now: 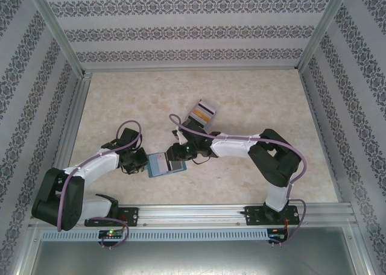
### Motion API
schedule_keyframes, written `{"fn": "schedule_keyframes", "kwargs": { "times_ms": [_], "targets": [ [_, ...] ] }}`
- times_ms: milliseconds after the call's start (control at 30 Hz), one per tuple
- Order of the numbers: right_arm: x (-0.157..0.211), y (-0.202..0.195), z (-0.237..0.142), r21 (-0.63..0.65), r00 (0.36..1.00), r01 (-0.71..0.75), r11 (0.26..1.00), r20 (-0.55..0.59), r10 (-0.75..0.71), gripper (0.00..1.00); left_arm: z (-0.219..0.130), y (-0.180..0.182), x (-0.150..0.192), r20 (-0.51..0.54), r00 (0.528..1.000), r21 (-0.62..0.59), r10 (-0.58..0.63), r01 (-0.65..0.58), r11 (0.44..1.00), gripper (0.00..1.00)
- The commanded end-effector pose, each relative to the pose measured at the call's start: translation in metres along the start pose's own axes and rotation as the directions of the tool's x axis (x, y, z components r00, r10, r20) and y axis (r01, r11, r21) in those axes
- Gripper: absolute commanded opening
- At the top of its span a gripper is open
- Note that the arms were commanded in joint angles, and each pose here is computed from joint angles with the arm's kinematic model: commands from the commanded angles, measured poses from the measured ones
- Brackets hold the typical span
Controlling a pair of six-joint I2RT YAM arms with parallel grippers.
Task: Put the credit cards into the card holder
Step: Insert the credit card into the card slot.
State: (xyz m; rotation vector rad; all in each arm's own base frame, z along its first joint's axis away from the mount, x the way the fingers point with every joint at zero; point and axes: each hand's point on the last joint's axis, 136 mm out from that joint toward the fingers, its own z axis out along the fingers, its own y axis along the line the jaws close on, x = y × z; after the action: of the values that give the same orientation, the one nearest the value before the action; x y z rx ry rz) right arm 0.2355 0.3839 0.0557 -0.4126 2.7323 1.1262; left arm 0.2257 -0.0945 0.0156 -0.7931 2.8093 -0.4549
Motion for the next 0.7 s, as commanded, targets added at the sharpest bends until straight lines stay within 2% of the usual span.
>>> {"fn": "schedule_keyframes", "kwargs": {
  "times_ms": [0, 233, 433, 667],
  "targets": [
    [-0.002, -0.009, -0.003, 0.051, 0.999, 0.033, 0.998, -0.014, -0.032, 0.28, 0.004, -0.007, 0.001, -0.015, 1.0, 0.034, 0.009, -0.008, 0.999, 0.0],
    [0.002, -0.014, 0.013, 0.06, 0.998, 0.035, 0.998, -0.062, -0.031, 0.15, 0.007, -0.008, 0.002, -0.027, 1.0, 0.043, 0.006, -0.005, 0.999, 0.0],
    [0.008, -0.02, 0.025, 0.073, 0.995, 0.025, 0.997, -0.097, -0.018, 0.13, 0.008, -0.009, 0.002, -0.027, 1.0, 0.049, 0.003, -0.002, 0.999, 0.0],
    [0.012, -0.01, 0.037, 0.062, 0.991, 0.053, 0.997, -0.123, -0.045, 0.13, 0.012, -0.012, 0.003, -0.037, 0.999, 0.068, -0.009, 0.012, 0.998, 0.0]
  ]
}}
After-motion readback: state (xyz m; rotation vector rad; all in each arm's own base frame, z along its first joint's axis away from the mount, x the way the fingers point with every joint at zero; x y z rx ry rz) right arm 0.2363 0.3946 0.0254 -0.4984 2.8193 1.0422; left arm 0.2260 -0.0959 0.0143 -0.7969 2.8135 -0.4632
